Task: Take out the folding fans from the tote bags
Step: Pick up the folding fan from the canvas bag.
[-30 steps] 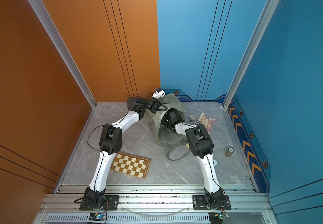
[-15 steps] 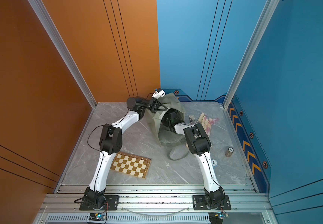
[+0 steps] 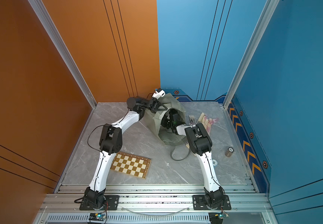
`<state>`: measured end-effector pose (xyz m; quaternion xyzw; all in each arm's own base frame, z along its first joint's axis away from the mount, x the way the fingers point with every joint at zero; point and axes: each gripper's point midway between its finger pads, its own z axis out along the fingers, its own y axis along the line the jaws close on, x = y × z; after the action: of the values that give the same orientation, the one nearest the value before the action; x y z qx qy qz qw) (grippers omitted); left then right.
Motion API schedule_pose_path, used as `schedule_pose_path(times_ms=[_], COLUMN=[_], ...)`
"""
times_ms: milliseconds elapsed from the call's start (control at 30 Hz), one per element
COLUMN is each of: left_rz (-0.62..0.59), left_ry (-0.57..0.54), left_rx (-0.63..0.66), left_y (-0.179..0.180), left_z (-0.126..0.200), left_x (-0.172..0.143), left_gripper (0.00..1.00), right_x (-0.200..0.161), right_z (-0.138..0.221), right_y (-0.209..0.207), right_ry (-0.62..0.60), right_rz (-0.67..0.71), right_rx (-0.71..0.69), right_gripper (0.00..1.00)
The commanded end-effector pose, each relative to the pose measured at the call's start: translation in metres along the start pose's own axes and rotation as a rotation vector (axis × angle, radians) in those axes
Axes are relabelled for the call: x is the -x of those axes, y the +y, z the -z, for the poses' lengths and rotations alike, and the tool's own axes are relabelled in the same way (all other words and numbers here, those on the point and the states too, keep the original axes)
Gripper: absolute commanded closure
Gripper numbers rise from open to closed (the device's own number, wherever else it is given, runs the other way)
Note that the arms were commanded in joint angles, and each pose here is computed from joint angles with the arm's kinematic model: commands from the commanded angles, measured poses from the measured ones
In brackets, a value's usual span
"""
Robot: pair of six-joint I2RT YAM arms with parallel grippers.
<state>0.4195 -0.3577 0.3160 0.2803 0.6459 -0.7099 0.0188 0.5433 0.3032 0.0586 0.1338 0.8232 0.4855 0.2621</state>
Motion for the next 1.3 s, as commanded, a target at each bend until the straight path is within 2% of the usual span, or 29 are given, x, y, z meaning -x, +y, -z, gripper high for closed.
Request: schedule_pose_path(times_ms=[0, 133, 267, 367, 833, 1067, 1267], left_rz=[0.3, 0.308, 0.313, 0.314, 0.313, 0.324, 0.337], left_ry=[0.047, 0.046, 0.045, 0.039, 0.014, 0.015, 0.025], left_rx=[0.065, 0.065, 0.065, 0.066, 0.074, 0.072, 0.068], left_y=[-0.019, -0.014, -0.012, -0.011, -0.011, -0.005, 0.0], left_z=[0.009, 0.01, 0.01, 0.014, 0.027, 0.026, 0.021], left_x=[-0.01, -0.01, -0.009, -0.009, -0.005, -0.005, -0.007], left_gripper=[1.0, 1.0, 1.0, 1.0, 1.0, 1.0, 1.0], right_x=[-0.024, -0.061, -0.102, -0.118, -0.124, -0.089, -0.036], right_z=[0.033, 0.069, 0.11, 0.136, 0.273, 0.327, 0.358], right_y=[0.054, 0.074, 0.07, 0.065, 0.136, 0.166, 0.19], right_ry=[0.146, 0.305, 0.485, 0.558, 0.402, 0.185, -0.011], right_rz=[0.175, 0.356, 0.64, 0.725, 0.856, 0.832, 0.795], right_rx=[0.177, 0.188, 0.053, -0.014, 0.025, 0.021, 0.038], right_gripper=[0.86, 0.86, 0.86, 0.88, 0.92, 0.93, 0.96])
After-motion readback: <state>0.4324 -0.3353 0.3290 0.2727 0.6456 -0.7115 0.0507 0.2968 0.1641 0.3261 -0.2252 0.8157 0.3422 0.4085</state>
